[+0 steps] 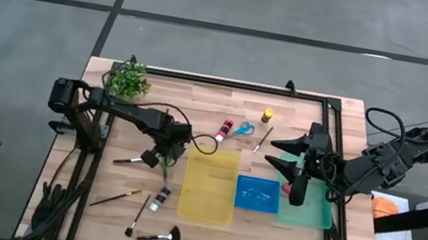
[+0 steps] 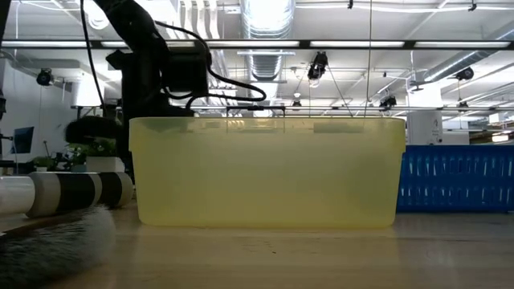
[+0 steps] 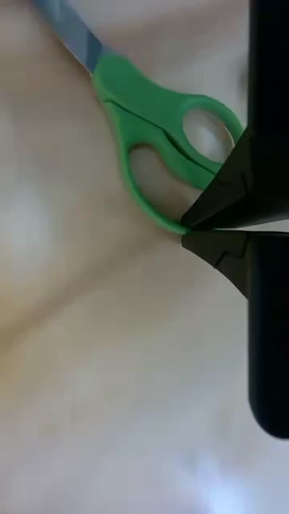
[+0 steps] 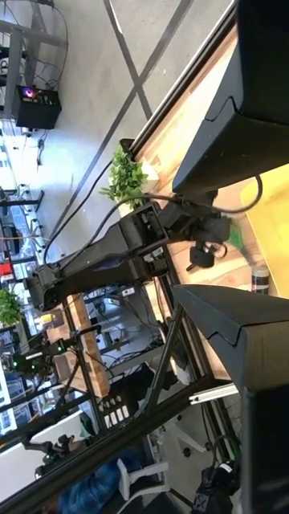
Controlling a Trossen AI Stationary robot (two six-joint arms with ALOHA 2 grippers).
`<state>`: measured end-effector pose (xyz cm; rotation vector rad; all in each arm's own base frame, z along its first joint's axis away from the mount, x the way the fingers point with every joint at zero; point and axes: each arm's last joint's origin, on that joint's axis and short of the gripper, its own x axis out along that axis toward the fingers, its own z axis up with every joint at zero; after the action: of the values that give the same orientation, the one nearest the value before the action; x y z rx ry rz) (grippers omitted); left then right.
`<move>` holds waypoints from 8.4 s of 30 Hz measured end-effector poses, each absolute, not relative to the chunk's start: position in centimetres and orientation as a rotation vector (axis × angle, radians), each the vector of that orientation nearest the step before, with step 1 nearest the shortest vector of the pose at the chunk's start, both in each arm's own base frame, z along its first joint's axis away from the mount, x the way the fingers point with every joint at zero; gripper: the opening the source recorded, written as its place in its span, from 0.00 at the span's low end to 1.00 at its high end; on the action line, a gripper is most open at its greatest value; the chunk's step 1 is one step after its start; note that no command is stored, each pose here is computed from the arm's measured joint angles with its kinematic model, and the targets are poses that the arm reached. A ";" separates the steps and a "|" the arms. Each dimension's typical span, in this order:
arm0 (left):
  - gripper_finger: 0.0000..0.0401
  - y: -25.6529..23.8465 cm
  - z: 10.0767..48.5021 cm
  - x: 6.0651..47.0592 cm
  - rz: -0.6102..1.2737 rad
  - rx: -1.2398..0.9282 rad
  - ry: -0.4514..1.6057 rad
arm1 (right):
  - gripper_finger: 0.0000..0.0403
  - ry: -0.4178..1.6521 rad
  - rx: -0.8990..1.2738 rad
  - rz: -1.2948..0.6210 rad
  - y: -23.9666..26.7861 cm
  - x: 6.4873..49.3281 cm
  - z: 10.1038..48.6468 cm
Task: Pick & Place Paint Supplies
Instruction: Put the green scissors into the green bin
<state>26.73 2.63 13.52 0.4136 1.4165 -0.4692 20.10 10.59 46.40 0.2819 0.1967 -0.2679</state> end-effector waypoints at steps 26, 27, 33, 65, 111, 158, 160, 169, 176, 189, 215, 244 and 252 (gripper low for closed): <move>0.00 2.9 17.7 25.3 -0.347 0.380 1.329 | 0.48 0.195 0.284 -0.268 10.6 20.1 46.4; 0.00 2.9 17.7 25.3 -0.346 0.380 1.328 | 0.48 0.195 0.284 -0.268 10.6 20.1 46.4; 0.00 2.9 17.7 25.4 -0.345 0.381 1.326 | 0.48 0.195 0.286 -0.268 10.6 20.1 46.4; 0.00 2.9 19.5 24.7 -0.305 0.385 1.265 | 0.48 0.257 0.363 -0.274 10.6 21.0 44.0; 0.00 5.8 20.3 25.4 0.082 0.483 1.228 | 0.48 0.365 0.570 -0.095 1.6 27.4 30.9; 0.36 9.0 15.8 27.0 -0.149 0.341 1.246 | 0.48 0.359 0.647 -0.038 -6.9 28.3 29.1; 0.36 9.3 15.5 27.3 -0.137 0.355 1.252 | 0.48 0.358 0.646 -0.038 -6.9 28.3 29.1; 0.36 10.7 15.9 27.5 -0.142 0.319 1.224 | 0.48 0.369 0.656 -0.044 -6.9 28.2 28.8; 0.42 10.8 14.6 27.3 -0.182 0.268 1.283 | 0.48 0.372 0.652 -0.044 -6.9 28.2 28.7; 0.62 11.3 14.2 28.6 -0.158 0.305 1.285 | 0.48 0.398 0.668 -0.053 -6.9 28.1 28.4; 0.21 11.2 12.4 28.7 -0.120 0.192 1.334 | 0.48 0.403 0.666 -0.051 -6.8 28.1 28.4; 0.18 9.7 14.5 27.7 -0.161 0.164 1.331 | 0.48 0.414 0.669 -0.014 -5.6 28.4 28.4; 0.07 8.5 16.7 28.1 -0.177 0.234 1.220 | 0.48 0.413 0.668 -0.019 -5.6 28.4 28.4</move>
<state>28.10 8.50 16.66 0.2338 1.2203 -0.1770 28.39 -5.56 28.41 0.6678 0.4129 -0.0190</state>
